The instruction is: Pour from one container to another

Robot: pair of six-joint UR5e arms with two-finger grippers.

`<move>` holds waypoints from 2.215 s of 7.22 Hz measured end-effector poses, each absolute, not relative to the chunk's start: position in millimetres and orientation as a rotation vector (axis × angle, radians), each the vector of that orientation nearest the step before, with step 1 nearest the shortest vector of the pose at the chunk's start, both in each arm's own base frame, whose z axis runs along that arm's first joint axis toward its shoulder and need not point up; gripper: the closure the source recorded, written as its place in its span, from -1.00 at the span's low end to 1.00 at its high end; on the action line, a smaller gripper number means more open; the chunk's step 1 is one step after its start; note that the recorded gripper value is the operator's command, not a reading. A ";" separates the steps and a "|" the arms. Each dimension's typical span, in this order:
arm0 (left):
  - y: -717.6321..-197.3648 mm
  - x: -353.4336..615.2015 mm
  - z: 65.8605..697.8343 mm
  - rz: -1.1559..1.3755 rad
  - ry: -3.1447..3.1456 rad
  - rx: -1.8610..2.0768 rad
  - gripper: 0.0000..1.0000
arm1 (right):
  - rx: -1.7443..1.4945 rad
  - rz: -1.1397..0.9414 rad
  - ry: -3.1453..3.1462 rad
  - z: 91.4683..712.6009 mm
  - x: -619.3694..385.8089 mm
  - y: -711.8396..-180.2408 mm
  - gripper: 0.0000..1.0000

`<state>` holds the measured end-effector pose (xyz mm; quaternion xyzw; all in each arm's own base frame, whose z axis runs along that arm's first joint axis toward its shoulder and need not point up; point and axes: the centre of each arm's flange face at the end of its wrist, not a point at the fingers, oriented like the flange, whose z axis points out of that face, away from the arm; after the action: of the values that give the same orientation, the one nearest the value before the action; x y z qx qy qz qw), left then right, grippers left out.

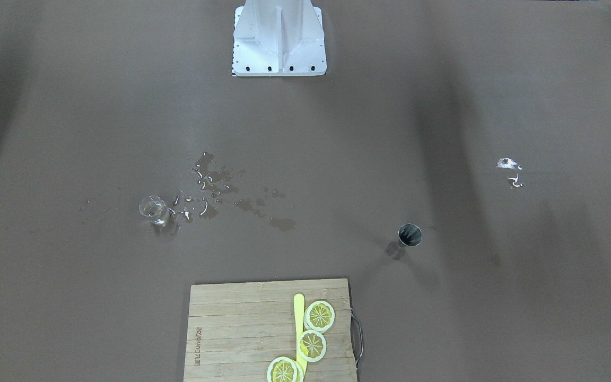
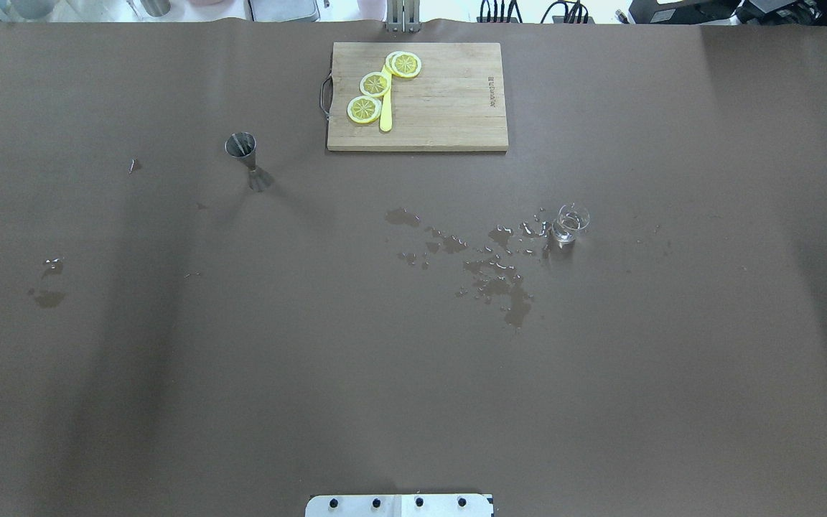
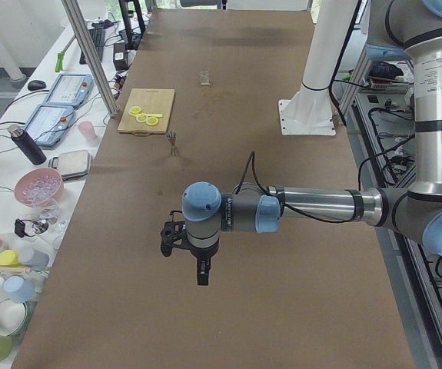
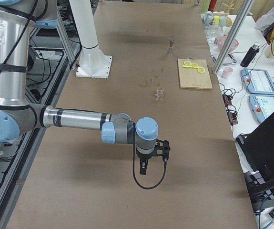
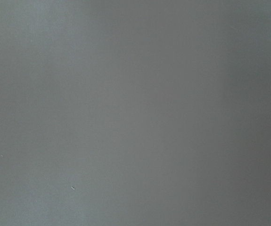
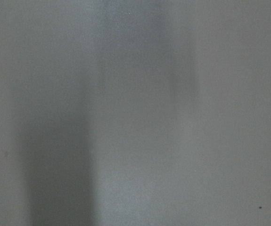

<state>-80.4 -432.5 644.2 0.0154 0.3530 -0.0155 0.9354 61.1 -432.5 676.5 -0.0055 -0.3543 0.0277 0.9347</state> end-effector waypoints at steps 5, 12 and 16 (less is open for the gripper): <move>-433.4 -79.6 644.1 -0.040 0.724 0.022 -0.98 | -0.010 0.056 -0.724 675.9 61.1 -432.6 -1.00; -429.1 -80.4 649.2 -0.046 0.719 0.008 -0.98 | -0.003 0.066 -0.726 674.6 66.0 -432.1 -1.00; -428.3 -80.3 650.0 -0.046 0.721 0.006 -0.98 | -0.007 0.069 -0.724 676.0 66.4 -431.7 -1.00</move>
<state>-80.3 -428.3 650.0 0.0029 0.3525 -0.0226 0.9355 66.4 -431.7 676.0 -0.0036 -0.3542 0.0336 0.9345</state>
